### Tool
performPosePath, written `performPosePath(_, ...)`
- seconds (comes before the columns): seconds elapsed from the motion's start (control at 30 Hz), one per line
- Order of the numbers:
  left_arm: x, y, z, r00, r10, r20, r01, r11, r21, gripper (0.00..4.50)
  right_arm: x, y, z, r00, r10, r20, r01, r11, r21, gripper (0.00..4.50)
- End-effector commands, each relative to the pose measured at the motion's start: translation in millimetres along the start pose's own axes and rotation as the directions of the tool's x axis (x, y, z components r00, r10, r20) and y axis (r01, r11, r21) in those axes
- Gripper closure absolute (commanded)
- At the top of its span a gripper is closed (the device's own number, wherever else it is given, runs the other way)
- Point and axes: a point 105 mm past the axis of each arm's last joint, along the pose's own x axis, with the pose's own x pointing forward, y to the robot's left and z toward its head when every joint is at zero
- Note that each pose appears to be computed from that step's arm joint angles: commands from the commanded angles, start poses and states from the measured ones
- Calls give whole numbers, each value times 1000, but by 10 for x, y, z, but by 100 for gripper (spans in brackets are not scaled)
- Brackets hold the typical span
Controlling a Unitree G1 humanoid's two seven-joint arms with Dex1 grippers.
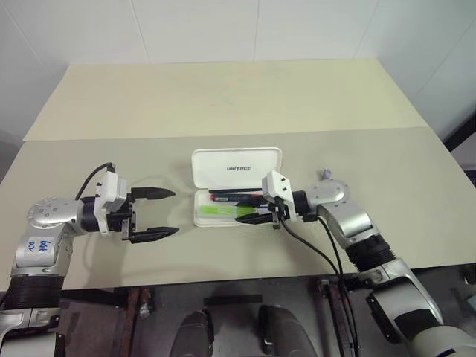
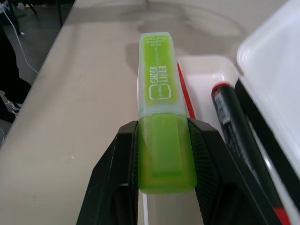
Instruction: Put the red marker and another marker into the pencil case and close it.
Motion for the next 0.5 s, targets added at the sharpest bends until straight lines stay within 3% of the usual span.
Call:
performPosePath(0.03, -47, 9, 87, 1000, 18, 8, -19, 999, 31, 0, 75, -38, 100, 1000, 27, -7, -27, 997, -79, 339)
performPosePath(0.43, -38, 12, 106, 999, 30, 14, -30, 999, 37, 0, 100, -84, 48, 998, 54, -30, -56, 994, -92, 339)
performPosePath(0.5, -47, 15, 108, 999, 33, 12, -33, 999, 38, 0, 88, -83, 46, 998, 57, -34, -60, 993, -99, 265)
